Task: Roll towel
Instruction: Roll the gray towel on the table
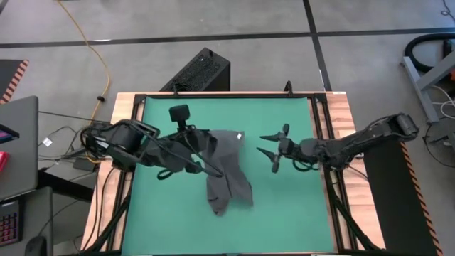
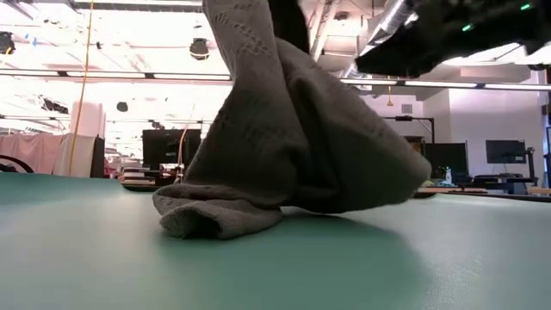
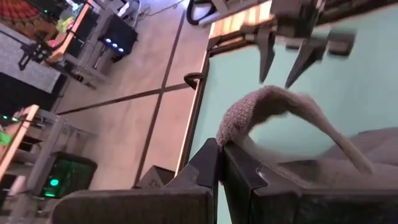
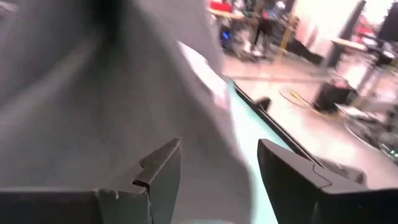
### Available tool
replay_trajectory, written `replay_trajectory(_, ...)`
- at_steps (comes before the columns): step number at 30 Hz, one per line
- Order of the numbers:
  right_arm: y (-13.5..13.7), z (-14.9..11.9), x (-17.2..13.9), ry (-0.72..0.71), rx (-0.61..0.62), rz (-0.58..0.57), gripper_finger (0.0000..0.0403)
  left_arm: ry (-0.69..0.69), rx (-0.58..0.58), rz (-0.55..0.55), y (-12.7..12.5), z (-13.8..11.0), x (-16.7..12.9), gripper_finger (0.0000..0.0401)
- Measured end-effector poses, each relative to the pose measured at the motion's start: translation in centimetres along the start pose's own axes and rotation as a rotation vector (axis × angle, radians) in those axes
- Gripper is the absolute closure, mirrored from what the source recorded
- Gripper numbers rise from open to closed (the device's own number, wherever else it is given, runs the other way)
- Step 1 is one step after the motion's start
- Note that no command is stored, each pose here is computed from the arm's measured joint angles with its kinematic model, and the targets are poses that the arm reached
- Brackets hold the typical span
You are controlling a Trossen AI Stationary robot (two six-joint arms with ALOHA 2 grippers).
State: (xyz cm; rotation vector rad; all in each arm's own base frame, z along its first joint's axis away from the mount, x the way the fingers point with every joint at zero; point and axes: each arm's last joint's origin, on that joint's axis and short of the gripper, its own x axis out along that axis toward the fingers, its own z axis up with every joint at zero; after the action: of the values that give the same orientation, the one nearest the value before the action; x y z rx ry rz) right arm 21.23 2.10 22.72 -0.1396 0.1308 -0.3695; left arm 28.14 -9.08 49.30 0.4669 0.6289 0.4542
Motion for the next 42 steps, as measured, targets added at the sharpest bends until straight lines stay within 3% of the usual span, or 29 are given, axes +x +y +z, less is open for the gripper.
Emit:
replay_trajectory(4,-0.4,-1.0,2.2,0.070,0.034,-0.020,0.0168,-0.016,-0.046,-0.010,0.3,-0.1,-0.7,0.0401)
replay_trajectory(10,-1.6,-3.1,5.8,0.185,0.070,0.129,0.0168,-0.020,-0.044,-0.058,-0.1,-0.1,-1.0,0.0401)
replay_trajectory(16,-2.0,-4.6,9.3,0.264,-0.006,0.183,0.0168,-0.017,-0.045,-0.064,-0.2,-0.1,-0.9,0.0401)
replay_trajectory(24,-0.4,-6.9,13.0,0.351,-0.091,0.240,0.0168,0.010,-0.040,-0.061,-0.2,-0.4,-0.9,0.0401)
replay_trajectory(31,0.2,-8.8,15.5,0.414,-0.154,0.164,0.0175,0.039,-0.075,-0.068,-0.2,-0.8,-0.9,0.0401)
replay_trajectory(38,0.0,-7.9,17.0,0.379,-0.149,0.133,0.0193,0.053,-0.068,-0.072,-0.2,-1.0,-0.9,0.0401)
replay_trajectory(42,-0.4,-7.1,17.1,0.394,-0.162,0.130,0.0247,0.061,-0.061,-0.071,-0.2,-1.1,-0.9,0.0401)
